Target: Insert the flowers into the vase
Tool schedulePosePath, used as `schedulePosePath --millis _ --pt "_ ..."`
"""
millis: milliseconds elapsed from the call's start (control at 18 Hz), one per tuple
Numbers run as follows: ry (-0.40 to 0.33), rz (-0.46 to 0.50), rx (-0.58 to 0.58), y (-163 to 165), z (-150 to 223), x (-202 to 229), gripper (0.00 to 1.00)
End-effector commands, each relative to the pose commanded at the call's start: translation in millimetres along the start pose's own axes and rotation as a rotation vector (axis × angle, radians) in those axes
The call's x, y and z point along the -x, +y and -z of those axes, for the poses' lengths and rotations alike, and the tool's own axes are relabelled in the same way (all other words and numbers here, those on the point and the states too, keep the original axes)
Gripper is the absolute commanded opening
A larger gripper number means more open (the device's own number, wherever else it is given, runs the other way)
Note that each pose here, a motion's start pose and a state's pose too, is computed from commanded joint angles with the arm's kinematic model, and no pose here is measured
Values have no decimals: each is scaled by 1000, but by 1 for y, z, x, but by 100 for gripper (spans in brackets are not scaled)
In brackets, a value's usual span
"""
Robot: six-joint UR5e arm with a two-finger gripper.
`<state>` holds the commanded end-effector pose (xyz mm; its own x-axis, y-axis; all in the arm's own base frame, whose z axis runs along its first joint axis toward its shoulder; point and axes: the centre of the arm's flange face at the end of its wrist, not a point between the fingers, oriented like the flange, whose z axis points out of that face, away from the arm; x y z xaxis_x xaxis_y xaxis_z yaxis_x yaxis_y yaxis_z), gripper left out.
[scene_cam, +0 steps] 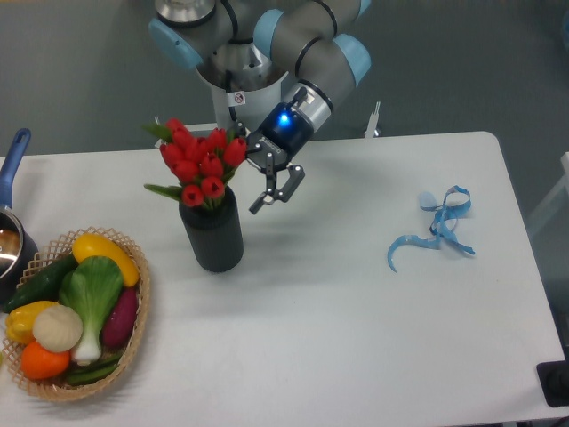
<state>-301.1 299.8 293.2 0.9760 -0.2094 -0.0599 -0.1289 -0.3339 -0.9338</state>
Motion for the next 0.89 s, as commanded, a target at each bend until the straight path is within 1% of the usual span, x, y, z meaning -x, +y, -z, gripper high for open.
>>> schedulePosePath --millis 222,556,667,722,778,833,889 --pt "-127 -2 0 -5 47 19 100" --pt "-218 92 8 -9 84 46 100" --pt "-259 95 23 -7 100 56 100" --pt "-283 94 50 -4 110 61 100" --pt "-303 94 107 -1 117 65 100" --pt "-319 93 191 1 123 71 100" --pt "-348 82 336 0 133 80 100"
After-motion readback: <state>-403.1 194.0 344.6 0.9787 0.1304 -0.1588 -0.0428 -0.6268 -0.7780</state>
